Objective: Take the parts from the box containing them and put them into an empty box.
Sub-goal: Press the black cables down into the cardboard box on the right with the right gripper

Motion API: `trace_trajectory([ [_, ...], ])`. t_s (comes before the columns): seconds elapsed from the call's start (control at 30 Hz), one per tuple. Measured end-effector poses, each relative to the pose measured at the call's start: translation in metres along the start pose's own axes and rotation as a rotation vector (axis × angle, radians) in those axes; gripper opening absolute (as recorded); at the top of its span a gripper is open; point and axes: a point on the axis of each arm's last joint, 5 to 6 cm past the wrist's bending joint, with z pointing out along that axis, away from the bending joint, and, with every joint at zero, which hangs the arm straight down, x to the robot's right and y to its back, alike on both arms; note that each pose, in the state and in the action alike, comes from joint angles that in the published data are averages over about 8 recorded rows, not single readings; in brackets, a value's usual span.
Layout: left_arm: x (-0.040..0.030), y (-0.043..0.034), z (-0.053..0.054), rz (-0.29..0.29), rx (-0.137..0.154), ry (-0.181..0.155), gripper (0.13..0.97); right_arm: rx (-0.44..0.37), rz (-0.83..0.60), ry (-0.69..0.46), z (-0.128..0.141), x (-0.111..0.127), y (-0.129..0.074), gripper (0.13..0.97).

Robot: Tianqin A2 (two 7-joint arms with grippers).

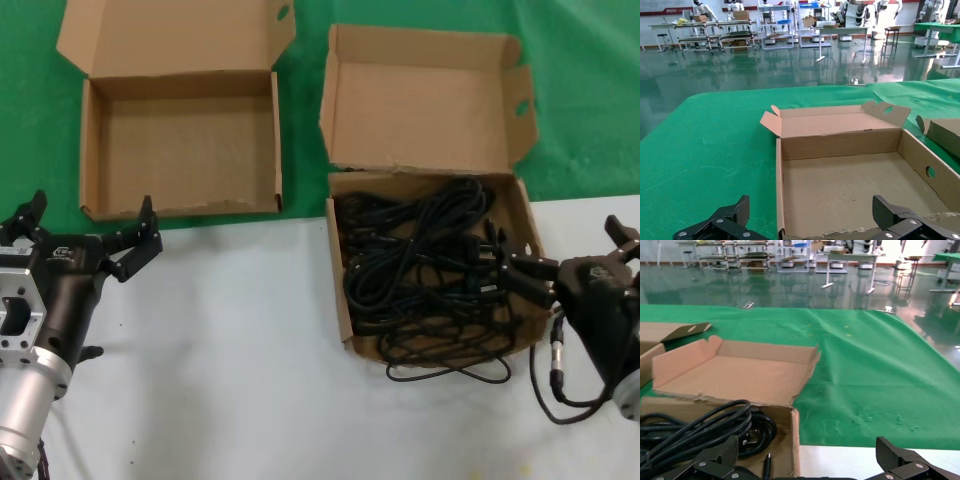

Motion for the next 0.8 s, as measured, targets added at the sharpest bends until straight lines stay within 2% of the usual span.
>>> trace_trajectory([
  [0.23,0.0000,0.0000,0.000,0.000,0.000,0.000,0.796,0.007,-0.134,-0.067,-0.007,0.001,-0.005,0.966],
  [0.3,0.0000,0.0000,0.000,0.000,0.000,0.000,0.796,0.020,-0.206,-0.096,-0.009,0.002,-0.009,0.966],
  [0.37,0.0000,0.0000,0.000,0.000,0.000,0.000,0.796,0.039,-0.292,-0.125,-0.011,0.003,-0.014,0.966],
  [0.63,0.0000,0.0000,0.000,0.000,0.000,0.000,0.615,0.138,-0.709,-0.237,-0.012,0.008,-0.032,0.966],
  [0.67,0.0000,0.0000,0.000,0.000,0.000,0.000,0.615,0.153,-0.764,-0.252,-0.012,0.008,-0.034,0.966],
  [0.8,0.0000,0.0000,0.000,0.000,0.000,0.000,0.509,0.218,-0.974,-0.311,-0.009,0.008,-0.039,0.966],
])
